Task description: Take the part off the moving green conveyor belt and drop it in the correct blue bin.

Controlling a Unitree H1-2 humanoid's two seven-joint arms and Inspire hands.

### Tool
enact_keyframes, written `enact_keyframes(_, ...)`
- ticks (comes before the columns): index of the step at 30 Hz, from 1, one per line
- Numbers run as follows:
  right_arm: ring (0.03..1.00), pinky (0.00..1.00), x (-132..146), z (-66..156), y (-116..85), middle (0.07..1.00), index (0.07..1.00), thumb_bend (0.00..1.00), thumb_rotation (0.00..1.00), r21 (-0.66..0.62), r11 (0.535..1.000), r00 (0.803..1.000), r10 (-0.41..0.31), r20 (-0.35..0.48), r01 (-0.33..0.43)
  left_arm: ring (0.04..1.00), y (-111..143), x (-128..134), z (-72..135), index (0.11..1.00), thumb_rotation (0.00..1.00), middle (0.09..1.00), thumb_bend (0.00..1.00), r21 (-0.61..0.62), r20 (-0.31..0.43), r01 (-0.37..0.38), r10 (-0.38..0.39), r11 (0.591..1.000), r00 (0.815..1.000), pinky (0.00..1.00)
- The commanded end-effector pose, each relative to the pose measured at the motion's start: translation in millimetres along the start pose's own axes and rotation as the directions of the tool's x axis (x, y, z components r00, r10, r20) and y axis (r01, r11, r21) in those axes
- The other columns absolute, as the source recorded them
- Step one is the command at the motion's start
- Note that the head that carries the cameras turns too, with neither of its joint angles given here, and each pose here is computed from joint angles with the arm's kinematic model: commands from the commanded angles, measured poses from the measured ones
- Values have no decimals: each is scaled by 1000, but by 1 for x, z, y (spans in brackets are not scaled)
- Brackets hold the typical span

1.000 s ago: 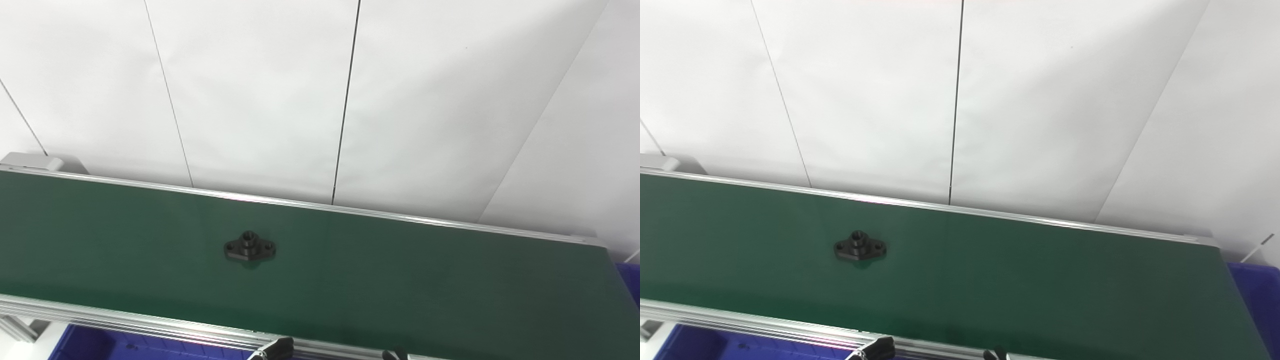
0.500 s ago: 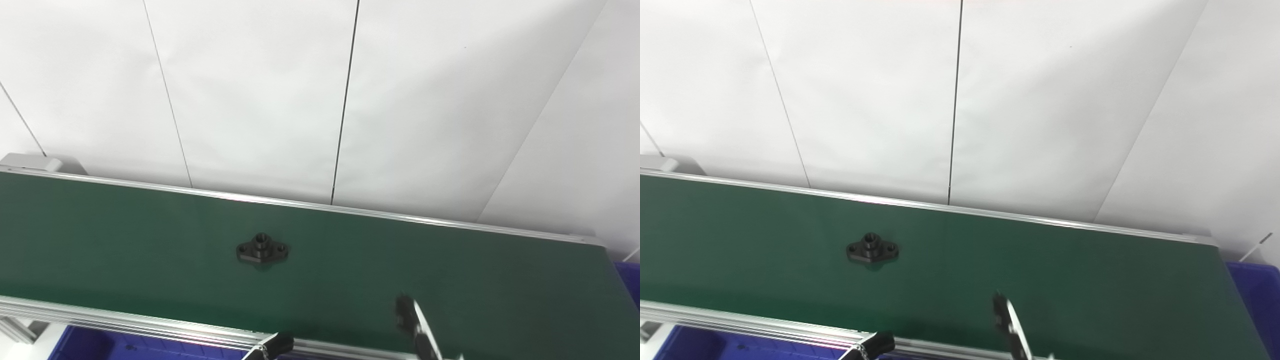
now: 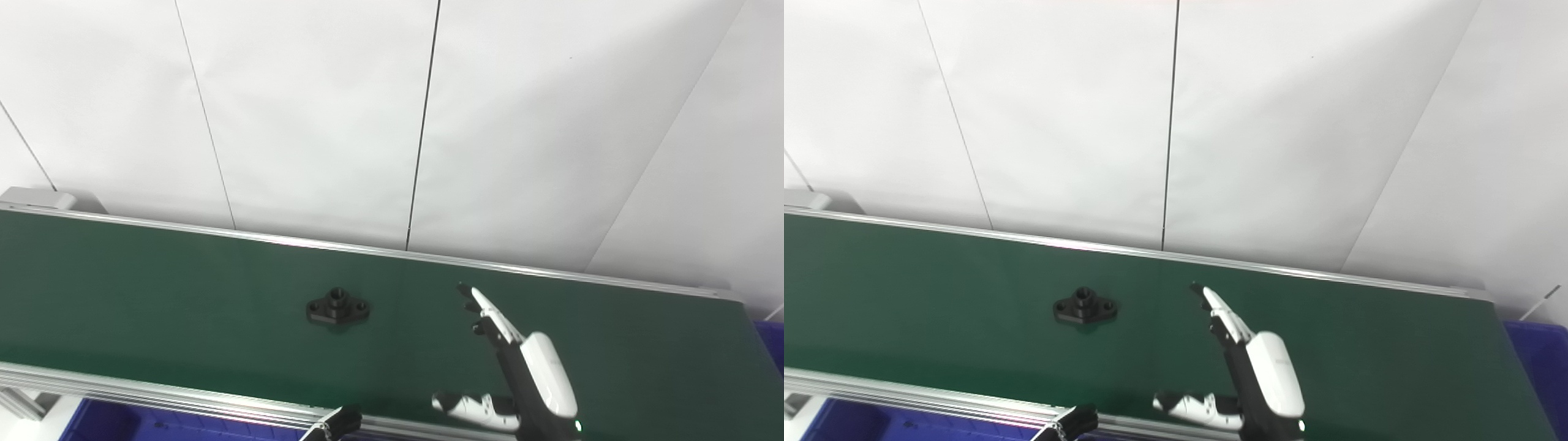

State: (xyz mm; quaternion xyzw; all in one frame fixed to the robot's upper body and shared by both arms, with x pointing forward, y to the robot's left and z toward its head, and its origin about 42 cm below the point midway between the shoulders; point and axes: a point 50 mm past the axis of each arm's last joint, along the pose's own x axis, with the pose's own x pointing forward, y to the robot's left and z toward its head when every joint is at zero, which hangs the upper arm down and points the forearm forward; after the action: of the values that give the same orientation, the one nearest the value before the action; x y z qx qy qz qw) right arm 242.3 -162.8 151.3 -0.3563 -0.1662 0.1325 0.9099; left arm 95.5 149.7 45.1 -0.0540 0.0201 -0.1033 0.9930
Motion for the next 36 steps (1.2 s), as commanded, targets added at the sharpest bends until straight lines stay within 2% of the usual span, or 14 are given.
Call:
enact_keyframes(1,821,692,14,4,-7,884,919,906,879,-34,999,1000,-6,8,6,870,-4,2,9,820,678,854,799,-21,45,4,-4,1000,999,841)
enact_keyframes(7,811,681,46,-5,-5,861,871,900,836,-157,987,999,32,-2,-32,868,-4,3,9,826,677,852,800,-8,40,10,-10,1000,999,839)
enact_keyframes(19,821,718,111,-16,2,854,865,926,765,-329,938,994,95,-51,-106,865,-6,7,6,826,657,846,806,-6,59,20,-19,1000,998,831)
enact_keyframes(28,815,733,152,-22,21,854,880,932,710,-446,880,986,138,-90,-164,882,-11,8,9,825,641,857,826,-14,50,34,-33,999,998,846)
enact_keyframes(36,818,756,172,-19,37,853,877,923,705,-501,836,975,192,-114,-223,878,-13,8,12,826,647,856,827,-1,49,40,-39,999,998,835)
